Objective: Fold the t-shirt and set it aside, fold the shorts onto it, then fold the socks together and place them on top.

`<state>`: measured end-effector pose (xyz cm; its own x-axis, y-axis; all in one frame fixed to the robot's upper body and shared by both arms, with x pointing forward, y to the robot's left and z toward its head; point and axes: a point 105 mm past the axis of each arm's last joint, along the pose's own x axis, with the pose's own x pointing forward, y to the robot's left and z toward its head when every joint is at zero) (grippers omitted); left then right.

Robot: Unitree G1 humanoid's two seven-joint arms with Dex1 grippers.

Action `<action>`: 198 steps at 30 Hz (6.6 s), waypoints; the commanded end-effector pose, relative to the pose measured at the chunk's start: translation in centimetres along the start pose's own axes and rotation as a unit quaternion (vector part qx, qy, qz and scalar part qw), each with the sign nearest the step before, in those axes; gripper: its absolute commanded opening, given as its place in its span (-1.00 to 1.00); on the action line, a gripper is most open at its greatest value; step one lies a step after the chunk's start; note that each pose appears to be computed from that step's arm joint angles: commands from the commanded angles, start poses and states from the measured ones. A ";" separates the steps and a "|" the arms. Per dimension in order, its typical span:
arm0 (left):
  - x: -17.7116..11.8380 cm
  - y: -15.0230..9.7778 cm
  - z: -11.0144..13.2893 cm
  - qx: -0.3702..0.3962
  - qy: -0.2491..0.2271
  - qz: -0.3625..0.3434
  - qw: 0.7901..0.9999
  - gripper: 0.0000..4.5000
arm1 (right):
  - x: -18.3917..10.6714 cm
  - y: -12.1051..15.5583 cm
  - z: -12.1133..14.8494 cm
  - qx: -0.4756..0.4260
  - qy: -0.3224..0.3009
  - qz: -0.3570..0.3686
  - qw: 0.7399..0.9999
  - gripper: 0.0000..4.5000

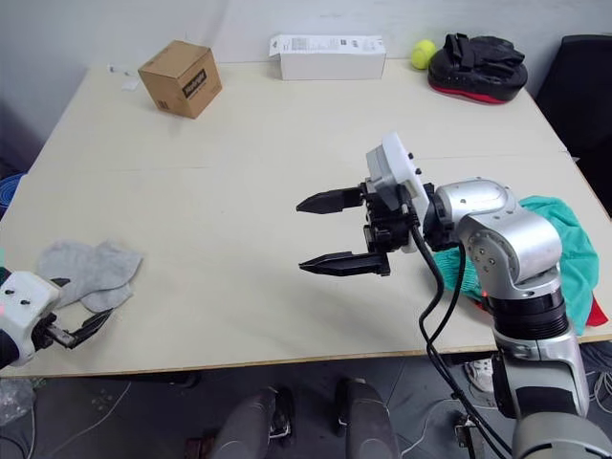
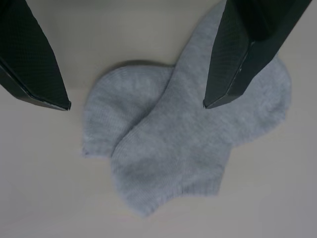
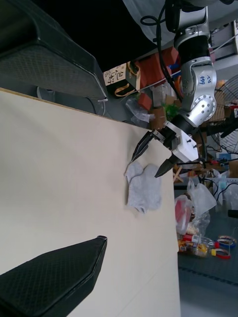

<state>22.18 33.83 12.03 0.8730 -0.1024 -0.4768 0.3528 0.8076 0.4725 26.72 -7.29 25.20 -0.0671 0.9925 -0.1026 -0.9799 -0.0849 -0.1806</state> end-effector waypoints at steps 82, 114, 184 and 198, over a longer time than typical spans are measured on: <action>6.5 -11.3 10.5 0.130 -0.078 -0.260 0.954 0.78 | 3.6 -7.5 -10.0 -0.375 0.261 -0.019 0.889 0.60; 6.4 -3.4 14.9 0.191 -0.118 -0.282 0.933 -0.98 | 2.9 -6.2 -6.7 -0.337 0.209 -0.038 0.917 -1.00; 9.8 -4.1 15.6 0.143 -0.065 -0.452 0.878 0.44 | 4.0 -3.5 -6.5 -0.187 0.176 -0.084 0.963 -0.07; 11.7 -4.5 15.5 0.139 -0.030 -0.481 0.865 -0.11 | 3.8 -3.1 -6.2 -0.186 0.170 -0.111 0.961 -0.07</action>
<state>35.96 20.09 14.95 0.1510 -0.6880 -0.7098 0.9823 0.1849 0.0298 31.05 -3.69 17.95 0.2552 0.8937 -0.3690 -0.8466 0.0222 -0.5318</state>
